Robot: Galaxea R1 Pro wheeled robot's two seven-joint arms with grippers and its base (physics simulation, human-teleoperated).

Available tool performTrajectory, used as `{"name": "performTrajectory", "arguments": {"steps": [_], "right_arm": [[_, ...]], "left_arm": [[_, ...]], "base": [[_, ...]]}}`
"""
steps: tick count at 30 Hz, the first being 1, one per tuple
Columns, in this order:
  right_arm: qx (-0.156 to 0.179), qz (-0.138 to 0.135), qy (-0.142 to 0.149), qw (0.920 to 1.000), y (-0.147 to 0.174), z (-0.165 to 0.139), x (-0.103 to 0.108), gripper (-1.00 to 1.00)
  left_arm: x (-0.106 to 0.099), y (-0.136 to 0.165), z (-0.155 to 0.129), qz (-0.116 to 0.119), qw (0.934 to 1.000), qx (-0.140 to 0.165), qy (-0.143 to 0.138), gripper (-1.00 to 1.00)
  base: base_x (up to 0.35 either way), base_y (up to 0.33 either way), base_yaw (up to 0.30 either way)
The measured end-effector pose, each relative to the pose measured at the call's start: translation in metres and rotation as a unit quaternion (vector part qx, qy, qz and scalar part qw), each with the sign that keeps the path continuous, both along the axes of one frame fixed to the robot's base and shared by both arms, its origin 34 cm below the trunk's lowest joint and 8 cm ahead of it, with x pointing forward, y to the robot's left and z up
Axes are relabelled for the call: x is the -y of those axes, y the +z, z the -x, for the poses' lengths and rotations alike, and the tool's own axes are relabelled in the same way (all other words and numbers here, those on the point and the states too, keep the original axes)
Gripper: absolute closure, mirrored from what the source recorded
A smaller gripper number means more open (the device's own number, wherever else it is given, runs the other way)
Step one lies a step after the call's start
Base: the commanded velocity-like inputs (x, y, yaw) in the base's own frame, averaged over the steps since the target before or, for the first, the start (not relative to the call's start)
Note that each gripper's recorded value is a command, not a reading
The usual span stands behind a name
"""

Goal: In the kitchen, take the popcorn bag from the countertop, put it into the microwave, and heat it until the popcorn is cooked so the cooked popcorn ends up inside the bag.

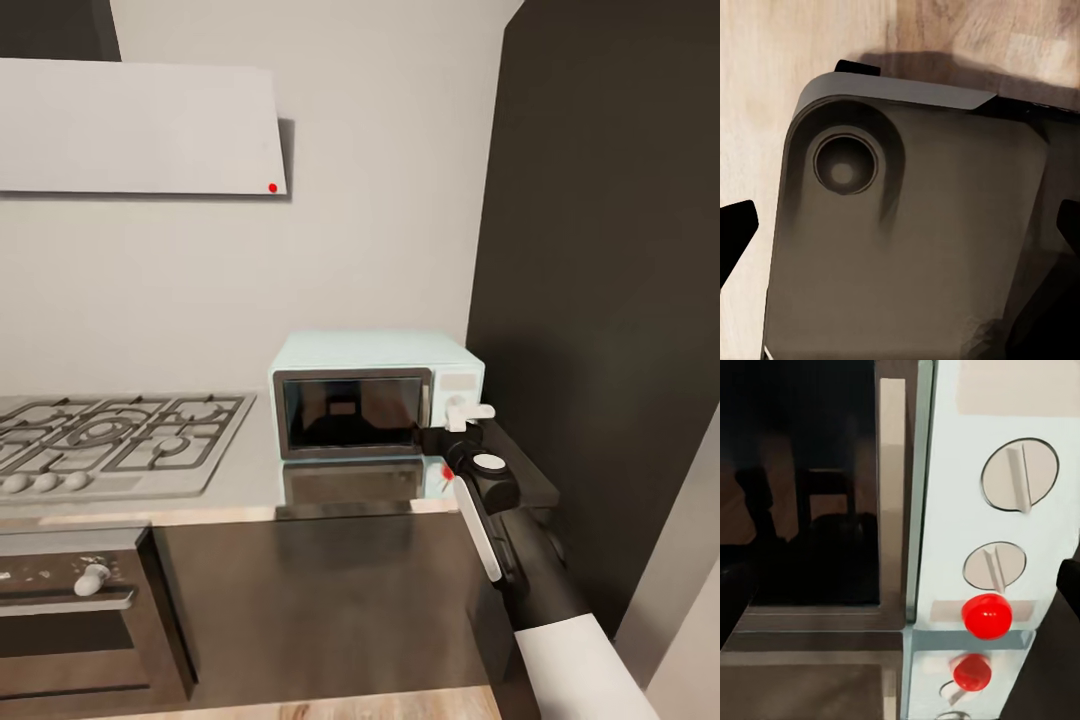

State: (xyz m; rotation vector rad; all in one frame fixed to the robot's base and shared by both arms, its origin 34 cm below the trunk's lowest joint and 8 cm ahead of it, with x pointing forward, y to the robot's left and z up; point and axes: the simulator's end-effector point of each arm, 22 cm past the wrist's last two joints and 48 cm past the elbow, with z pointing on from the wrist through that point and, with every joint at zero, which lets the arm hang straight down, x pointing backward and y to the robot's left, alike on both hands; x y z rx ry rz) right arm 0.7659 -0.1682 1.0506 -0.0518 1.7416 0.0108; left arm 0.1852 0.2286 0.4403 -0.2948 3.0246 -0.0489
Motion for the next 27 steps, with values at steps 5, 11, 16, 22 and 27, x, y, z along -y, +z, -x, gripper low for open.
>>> {"name": "performTrajectory", "arguments": {"steps": [5, 11, 16, 22, 27], "right_arm": [[0.000, 0.000, 0.000, 1.0000, 0.000, 0.000, 0.000, -1.00], [0.000, -0.001, 0.001, 1.0000, 0.000, 0.000, -0.001, -1.00], [0.000, -0.001, 0.002, 1.0000, 0.000, 0.000, -0.002, -1.00], [-0.018, 0.005, 0.002, 0.9998, -0.017, -0.003, -0.002, -1.00], [-0.021, 0.006, 0.001, 0.9998, -0.020, -0.003, -0.001, -1.00]], "left_arm": [[0.000, 0.000, 0.000, 0.000, 1.0000, 0.000, 0.000, -1.00], [0.000, 0.000, 0.000, 0.000, 1.0000, 0.000, 0.000, -1.00], [0.000, 0.000, 0.000, 0.000, 1.0000, 0.000, 0.000, -1.00], [0.000, 0.000, 0.000, 0.000, 1.0000, 0.000, 0.000, -1.00], [0.000, 0.000, 0.000, 0.000, 1.0000, 0.000, 0.000, -1.00]], "base": [[0.171, 0.000, 0.000], [0.155, 0.000, 0.000], [0.117, 0.000, 0.000], [0.020, 0.003, 0.000], [0.001, 0.096, 0.000]]}}
